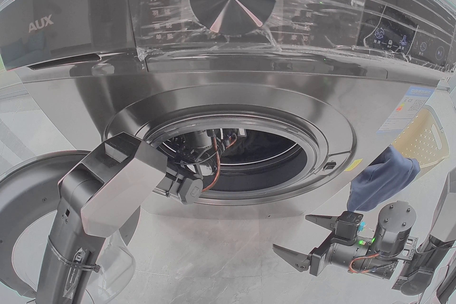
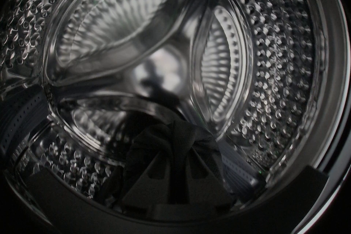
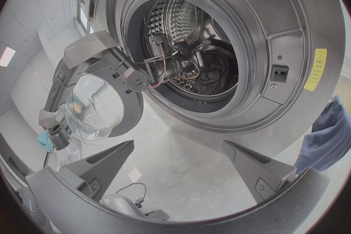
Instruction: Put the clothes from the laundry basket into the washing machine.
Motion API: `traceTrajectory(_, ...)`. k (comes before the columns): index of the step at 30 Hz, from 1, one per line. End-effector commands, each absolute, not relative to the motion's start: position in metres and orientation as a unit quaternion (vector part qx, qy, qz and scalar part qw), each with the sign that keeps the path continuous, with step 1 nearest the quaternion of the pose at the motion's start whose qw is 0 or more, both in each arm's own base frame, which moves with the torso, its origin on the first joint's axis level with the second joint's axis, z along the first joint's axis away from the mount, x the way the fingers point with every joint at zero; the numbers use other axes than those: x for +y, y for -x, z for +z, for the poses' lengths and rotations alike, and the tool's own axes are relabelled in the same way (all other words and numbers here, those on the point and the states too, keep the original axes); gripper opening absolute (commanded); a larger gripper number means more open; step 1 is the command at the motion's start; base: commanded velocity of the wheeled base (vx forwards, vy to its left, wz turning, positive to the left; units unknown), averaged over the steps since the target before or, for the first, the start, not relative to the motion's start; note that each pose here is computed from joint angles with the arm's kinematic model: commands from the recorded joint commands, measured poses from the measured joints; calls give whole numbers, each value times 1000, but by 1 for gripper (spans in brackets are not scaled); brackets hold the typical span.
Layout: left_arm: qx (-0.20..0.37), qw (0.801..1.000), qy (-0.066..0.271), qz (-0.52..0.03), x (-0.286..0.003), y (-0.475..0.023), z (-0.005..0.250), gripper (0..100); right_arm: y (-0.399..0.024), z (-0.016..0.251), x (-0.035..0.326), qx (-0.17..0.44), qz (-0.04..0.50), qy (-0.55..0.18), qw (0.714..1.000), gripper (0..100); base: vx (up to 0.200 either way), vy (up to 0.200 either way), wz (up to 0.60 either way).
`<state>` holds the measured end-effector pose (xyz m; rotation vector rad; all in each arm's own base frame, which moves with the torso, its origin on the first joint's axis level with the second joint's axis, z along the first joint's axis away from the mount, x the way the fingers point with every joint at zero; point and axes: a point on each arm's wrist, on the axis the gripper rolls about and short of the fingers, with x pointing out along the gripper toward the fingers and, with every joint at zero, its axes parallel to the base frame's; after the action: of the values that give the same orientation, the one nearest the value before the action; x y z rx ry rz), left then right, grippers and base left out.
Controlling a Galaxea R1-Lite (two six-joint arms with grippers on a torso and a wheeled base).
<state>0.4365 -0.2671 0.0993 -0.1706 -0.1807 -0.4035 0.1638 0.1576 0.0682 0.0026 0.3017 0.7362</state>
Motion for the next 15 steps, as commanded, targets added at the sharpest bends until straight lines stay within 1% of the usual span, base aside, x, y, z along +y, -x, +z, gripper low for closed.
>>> traceTrajectory(1, -113, 974, 96, -171, -257, -461, 94, 0, -164, 67, 158, 149, 359, -1, 921, 100, 0, 0, 0)
traceTrajectory(7, -109, 976, 96, -165, -252, -465, 90, 0, -164, 67, 158, 148, 358, -1, 922, 100, 0, 0, 0)
traceTrajectory(8, -99, 977, 95, -165, -251, -464, 88, 0, -164, 67, 158, 149, 358, -2, 922, 100, 0, 0, 0)
traceTrajectory(9, -91, 977, 98, -166, -252, -463, 86, 100, -164, 67, 158, 149, 359, -1, 921, 100, 0, 0, 0)
traceTrajectory(12, -74, 978, 103, -168, -252, -460, 84, 100, -164, 67, 158, 149, 358, -2, 922, 100, 0, 0, 0)
traceTrajectory(15, -50, 977, 108, -176, -255, -445, 88, 100, -164, 67, 158, 148, 358, -1, 922, 100, 0, 0, 0)
